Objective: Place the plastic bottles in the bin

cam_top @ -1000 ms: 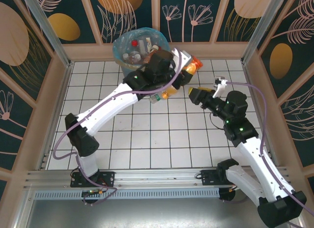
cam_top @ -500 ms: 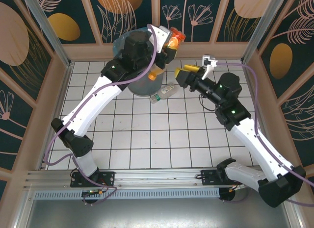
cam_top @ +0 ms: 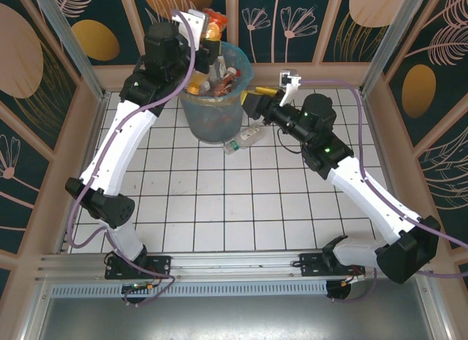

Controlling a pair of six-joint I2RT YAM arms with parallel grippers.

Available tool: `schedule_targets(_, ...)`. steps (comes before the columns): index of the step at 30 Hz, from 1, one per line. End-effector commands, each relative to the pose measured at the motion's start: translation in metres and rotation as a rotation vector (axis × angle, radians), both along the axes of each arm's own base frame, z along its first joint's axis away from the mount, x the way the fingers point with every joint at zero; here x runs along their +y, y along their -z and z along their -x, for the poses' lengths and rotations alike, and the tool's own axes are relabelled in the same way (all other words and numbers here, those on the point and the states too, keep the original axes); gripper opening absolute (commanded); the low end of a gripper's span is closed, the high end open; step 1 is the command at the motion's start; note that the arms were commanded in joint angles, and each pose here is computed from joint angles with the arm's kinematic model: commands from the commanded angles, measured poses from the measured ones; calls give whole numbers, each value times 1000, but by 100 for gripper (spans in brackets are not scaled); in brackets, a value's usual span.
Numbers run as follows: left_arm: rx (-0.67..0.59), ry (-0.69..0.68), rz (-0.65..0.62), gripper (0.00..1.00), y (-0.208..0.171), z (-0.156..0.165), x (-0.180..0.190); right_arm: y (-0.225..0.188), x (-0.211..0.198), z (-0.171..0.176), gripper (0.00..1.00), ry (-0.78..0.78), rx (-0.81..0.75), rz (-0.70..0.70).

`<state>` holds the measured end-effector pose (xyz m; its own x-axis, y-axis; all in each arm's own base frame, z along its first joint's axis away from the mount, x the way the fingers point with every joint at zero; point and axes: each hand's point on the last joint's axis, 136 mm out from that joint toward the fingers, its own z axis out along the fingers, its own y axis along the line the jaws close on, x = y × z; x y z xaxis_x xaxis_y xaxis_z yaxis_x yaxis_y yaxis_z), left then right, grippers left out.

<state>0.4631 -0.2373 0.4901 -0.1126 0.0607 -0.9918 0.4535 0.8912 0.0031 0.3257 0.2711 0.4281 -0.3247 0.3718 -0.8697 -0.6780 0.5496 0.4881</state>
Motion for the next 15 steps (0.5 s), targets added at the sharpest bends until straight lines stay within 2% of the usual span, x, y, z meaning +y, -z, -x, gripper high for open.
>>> schedule_targets(1, -26, -7, 44, 40, -9, -11, 10, -25, -1, 1, 66, 17, -36, -65)
schedule_targets(6, 35, -61, 35, 40, 18, -36, 28, -21, 4, 5, 66, 6, -9, -66)
schedule_targets(15, 98, -109, 8, 40, 56, -57, 44, -11, 16, 5, 66, -3, 36, -45)
